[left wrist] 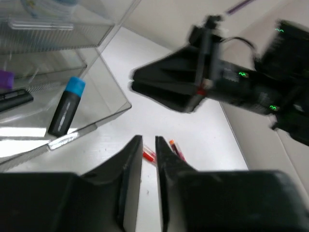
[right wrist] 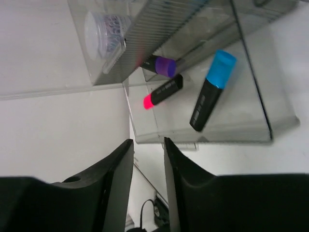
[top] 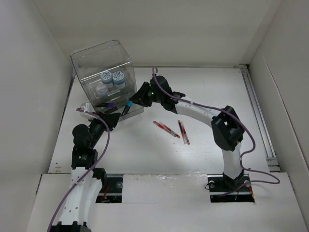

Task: Sort the stationery into containers
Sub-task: Place the stationery into the container

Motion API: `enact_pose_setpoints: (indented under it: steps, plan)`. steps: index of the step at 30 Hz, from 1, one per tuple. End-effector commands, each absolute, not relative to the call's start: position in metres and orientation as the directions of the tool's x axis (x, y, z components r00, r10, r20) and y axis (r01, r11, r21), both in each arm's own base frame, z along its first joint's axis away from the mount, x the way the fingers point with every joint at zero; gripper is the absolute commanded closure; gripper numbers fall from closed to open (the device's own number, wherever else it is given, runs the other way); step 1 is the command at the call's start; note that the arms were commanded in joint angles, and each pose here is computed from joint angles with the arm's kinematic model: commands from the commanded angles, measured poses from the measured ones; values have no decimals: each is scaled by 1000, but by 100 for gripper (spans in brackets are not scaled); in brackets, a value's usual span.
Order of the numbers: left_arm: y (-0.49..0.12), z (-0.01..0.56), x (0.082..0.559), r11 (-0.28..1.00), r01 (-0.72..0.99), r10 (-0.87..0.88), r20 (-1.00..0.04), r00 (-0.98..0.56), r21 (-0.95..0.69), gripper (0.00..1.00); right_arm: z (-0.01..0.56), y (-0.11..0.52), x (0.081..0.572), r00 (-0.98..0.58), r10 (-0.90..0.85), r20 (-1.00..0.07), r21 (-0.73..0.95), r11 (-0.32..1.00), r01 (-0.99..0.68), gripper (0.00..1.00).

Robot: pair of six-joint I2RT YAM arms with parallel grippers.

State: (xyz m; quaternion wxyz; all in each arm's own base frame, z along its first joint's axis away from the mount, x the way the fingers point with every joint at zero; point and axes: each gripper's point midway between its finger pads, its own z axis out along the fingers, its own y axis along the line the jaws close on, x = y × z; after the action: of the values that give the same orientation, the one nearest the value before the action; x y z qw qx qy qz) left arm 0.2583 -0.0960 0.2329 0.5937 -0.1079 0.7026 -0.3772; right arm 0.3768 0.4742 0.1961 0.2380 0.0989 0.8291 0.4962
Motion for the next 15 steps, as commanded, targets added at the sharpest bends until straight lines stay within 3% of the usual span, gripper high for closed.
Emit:
enact_pose_setpoints:
  steps: [1,3,5,9,15]
  plan:
    - [-96,212,266,699,260,-595,-743,-305,-666,89,248,446,372,-798,445,-406,863,474,-174,64]
    - [-91,201,271,713,221,-596,-741,-309,-665,99,245,434,369,-780,457,-428,848,501,-173,81]
    - [-91,197,272,713,210,-596,-736,-322,-669,100,244,418,363,-764,449,-464,829,525,-195,91]
    - [-89,172,278,723,148,-590,-715,-374,-674,100,239,390,351,-726,460,-511,795,575,-195,100]
    - [-87,143,277,721,95,-599,-687,-412,-686,100,240,351,331,-680,461,-570,755,620,-214,100]
